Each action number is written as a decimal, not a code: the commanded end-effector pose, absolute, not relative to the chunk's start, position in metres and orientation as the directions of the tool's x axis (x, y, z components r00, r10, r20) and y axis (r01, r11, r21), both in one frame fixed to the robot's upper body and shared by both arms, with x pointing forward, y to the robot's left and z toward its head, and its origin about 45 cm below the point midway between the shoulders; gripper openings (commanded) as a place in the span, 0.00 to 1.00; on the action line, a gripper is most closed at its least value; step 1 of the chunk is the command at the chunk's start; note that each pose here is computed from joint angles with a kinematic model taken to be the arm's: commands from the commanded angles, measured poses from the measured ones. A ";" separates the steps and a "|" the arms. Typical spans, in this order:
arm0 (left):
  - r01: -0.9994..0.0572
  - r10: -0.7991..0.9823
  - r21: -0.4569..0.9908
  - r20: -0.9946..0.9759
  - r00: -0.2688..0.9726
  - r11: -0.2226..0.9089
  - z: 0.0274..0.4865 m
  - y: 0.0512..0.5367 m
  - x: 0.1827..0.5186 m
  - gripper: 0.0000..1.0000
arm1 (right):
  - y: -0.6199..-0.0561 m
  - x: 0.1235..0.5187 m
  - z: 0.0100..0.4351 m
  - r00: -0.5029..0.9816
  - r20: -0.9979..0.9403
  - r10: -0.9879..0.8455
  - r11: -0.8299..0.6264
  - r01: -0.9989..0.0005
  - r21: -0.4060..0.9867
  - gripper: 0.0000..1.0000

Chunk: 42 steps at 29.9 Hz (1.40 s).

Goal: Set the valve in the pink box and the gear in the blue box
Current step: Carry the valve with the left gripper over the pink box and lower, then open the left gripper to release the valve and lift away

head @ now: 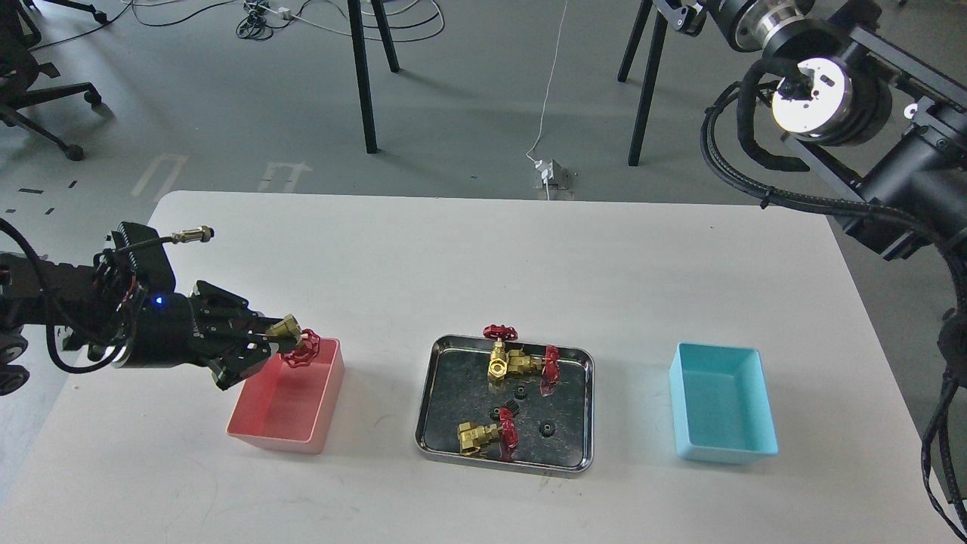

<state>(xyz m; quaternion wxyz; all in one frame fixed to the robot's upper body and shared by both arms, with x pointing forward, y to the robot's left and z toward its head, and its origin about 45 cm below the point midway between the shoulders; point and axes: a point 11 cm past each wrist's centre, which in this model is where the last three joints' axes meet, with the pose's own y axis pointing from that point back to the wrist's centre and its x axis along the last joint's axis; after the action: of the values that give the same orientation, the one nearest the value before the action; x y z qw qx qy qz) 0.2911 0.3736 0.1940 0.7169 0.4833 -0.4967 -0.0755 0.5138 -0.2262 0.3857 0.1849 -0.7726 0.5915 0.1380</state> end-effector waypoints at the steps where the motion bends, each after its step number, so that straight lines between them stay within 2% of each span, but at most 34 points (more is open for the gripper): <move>1: -0.377 -0.593 0.787 0.617 0.518 0.488 0.182 0.392 0.285 0.08 | -0.233 0.512 0.376 0.244 -0.436 -0.866 -0.220 -0.970 -0.106 1.00; 6: -0.367 -0.560 0.782 0.619 0.551 0.504 0.157 0.389 0.275 0.08 | -0.237 0.511 0.369 0.232 -0.440 -0.868 -0.212 -0.973 -0.095 1.00; 13: -0.402 -0.531 0.772 0.632 0.565 0.492 0.130 0.398 0.276 0.09 | -0.240 0.509 0.361 0.221 -0.445 -0.868 -0.206 -0.975 -0.083 1.00; 22: -0.402 -0.550 0.780 0.624 0.555 0.480 0.123 0.399 0.280 0.12 | -0.243 0.508 0.355 0.211 -0.452 -0.867 -0.199 -0.977 -0.074 1.00; 25: -0.402 -0.550 0.780 0.624 0.555 0.480 0.123 0.399 0.280 0.21 | -0.245 0.507 0.352 0.206 -0.453 -0.867 -0.196 -0.978 -0.069 1.00; 29: -0.410 -0.541 0.772 0.634 0.553 0.486 0.125 0.397 0.283 0.45 | -0.247 0.506 0.346 0.197 -0.454 -0.869 -0.192 -0.980 -0.059 1.00; 33: -0.441 -0.482 0.718 0.692 0.538 0.539 0.130 0.377 0.291 0.71 | -0.247 0.505 0.340 0.197 -0.438 -0.877 -0.196 -0.979 -0.047 1.00; 36: -0.478 -0.424 0.663 0.742 0.519 0.576 0.140 0.364 0.299 0.80 | -0.250 0.505 0.339 0.187 -0.439 -0.879 -0.187 -0.981 -0.045 1.00; 40: -0.539 -0.329 0.583 0.803 0.496 0.608 0.162 0.355 0.308 0.82 | -0.246 0.504 0.339 0.213 -0.394 -0.894 -0.211 -0.976 -0.050 1.00; 42: -0.579 -0.245 0.502 0.850 0.465 0.642 0.183 0.343 0.314 0.82 | -0.241 0.501 0.338 0.276 -0.254 -0.927 -0.270 -0.961 -0.057 1.00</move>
<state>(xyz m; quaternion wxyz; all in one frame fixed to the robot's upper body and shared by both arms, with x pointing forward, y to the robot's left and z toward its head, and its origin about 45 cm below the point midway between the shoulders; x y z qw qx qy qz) 0.3057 0.3566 0.1573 0.7459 0.4413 -0.4952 0.0611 0.5042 -0.2480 0.3383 0.1465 -0.7627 0.6135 0.1431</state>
